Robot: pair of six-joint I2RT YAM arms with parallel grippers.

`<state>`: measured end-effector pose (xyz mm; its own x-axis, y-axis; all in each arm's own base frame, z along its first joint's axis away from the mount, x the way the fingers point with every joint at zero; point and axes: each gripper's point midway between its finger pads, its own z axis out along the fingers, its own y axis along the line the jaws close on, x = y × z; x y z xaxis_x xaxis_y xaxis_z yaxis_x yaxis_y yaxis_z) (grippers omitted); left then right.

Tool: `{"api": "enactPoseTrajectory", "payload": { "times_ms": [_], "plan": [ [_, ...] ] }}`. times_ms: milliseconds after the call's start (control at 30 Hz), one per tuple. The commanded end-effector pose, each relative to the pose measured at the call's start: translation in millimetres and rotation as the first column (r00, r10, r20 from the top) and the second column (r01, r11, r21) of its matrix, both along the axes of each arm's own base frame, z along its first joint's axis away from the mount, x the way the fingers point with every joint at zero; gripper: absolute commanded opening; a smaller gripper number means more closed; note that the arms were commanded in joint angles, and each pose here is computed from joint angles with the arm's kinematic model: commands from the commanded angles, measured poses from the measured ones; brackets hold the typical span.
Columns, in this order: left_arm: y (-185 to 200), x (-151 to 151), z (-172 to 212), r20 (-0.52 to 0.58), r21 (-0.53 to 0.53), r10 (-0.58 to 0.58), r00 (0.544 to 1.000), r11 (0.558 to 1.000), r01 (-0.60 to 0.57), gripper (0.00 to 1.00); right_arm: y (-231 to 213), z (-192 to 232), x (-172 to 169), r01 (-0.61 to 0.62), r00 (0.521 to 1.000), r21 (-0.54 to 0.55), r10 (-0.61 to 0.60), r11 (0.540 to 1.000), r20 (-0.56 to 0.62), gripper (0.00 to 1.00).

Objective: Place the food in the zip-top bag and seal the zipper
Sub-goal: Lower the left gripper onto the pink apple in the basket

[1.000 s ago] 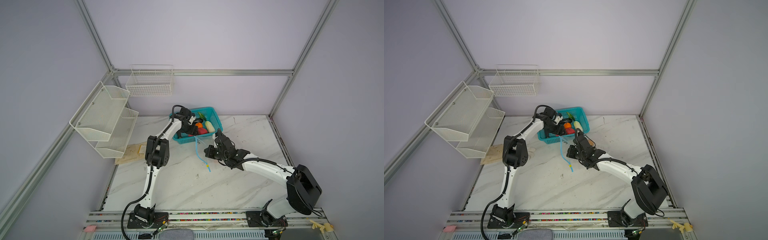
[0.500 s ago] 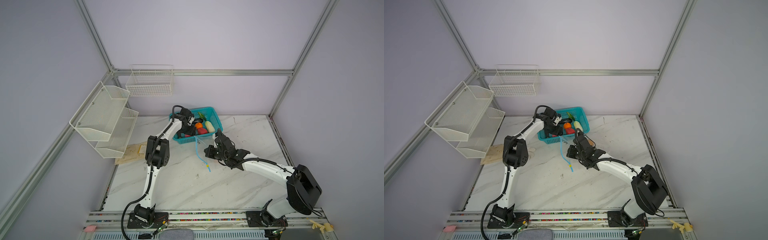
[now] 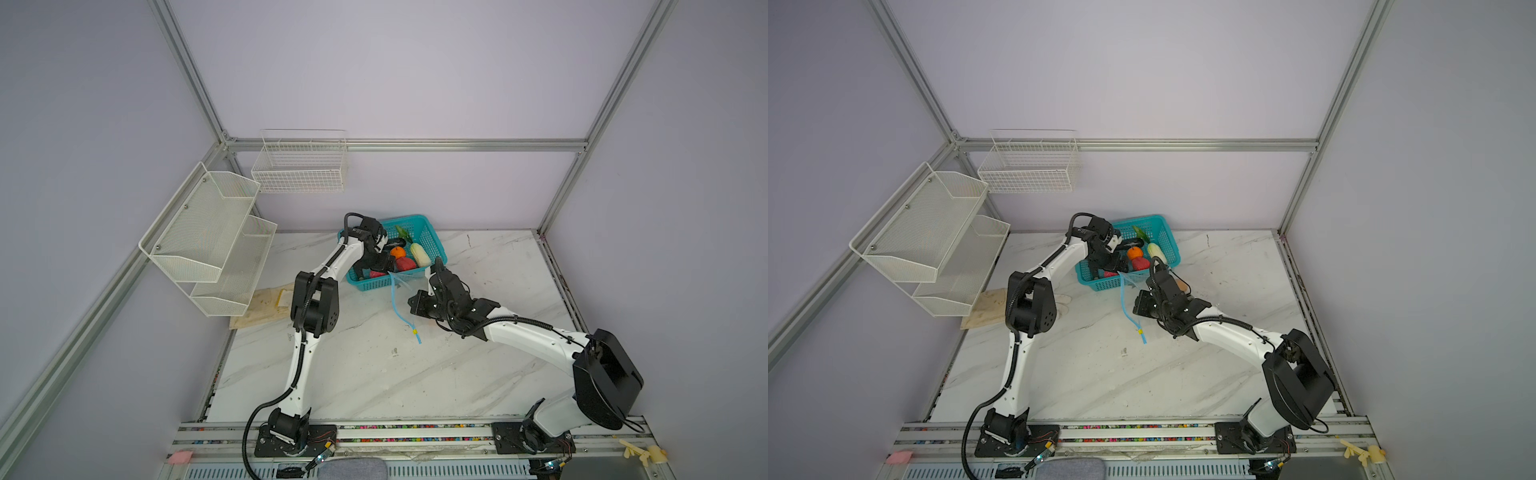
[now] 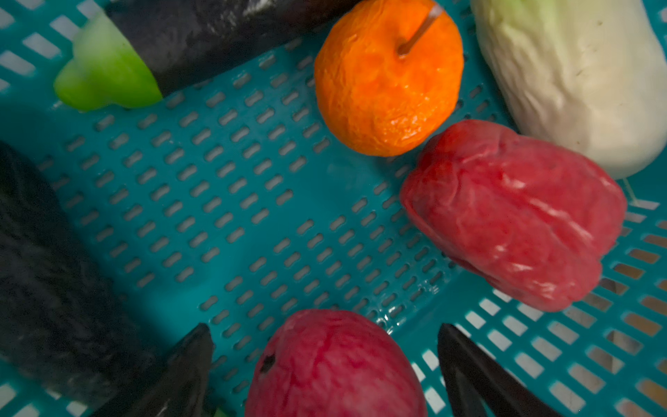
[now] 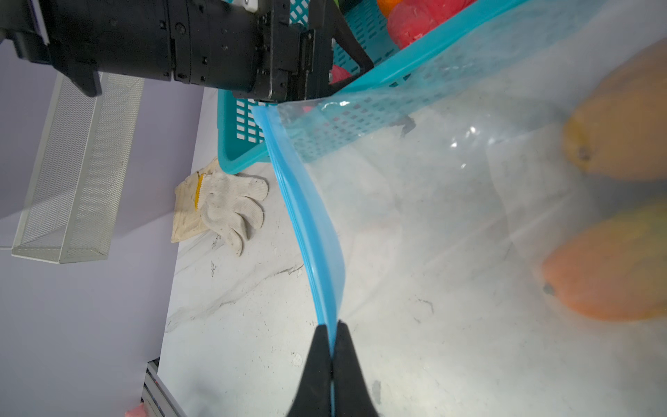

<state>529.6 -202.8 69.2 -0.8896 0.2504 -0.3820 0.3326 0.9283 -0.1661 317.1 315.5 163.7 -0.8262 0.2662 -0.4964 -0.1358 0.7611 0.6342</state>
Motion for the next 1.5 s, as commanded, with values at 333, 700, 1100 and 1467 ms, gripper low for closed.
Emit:
{"api": "enactPoseTrajectory", "payload": {
  "times_ms": [333, 700, 1100, 1467],
  "plan": [
    [-7, -20, 64, 0.022, -0.052, 0.0, 1.0, 0.999, 0.001, 0.93, 7, 10, 4, -0.005, 1.0, 0.023, 0.004, 1.0, 0.026, 0.0],
    [-4, -30, 47, -0.03, -0.037, -0.002, 1.0, 0.999, 0.001, 0.88, 4, 14, 2, 0.0, 0.999, 0.032, -0.001, 0.999, 0.032, 0.0],
    [3, -43, 23, -0.093, 0.006, 0.013, 0.996, 1.0, -0.013, 0.86, -1, 17, -1, 0.008, 0.999, 0.033, -0.01, 0.999, 0.042, 0.0],
    [7, -49, 11, -0.123, 0.023, 0.014, 0.992, 1.0, -0.011, 0.84, 0, 17, -1, 0.003, 0.999, 0.035, -0.005, 0.999, 0.042, 0.0]
  ]
}}
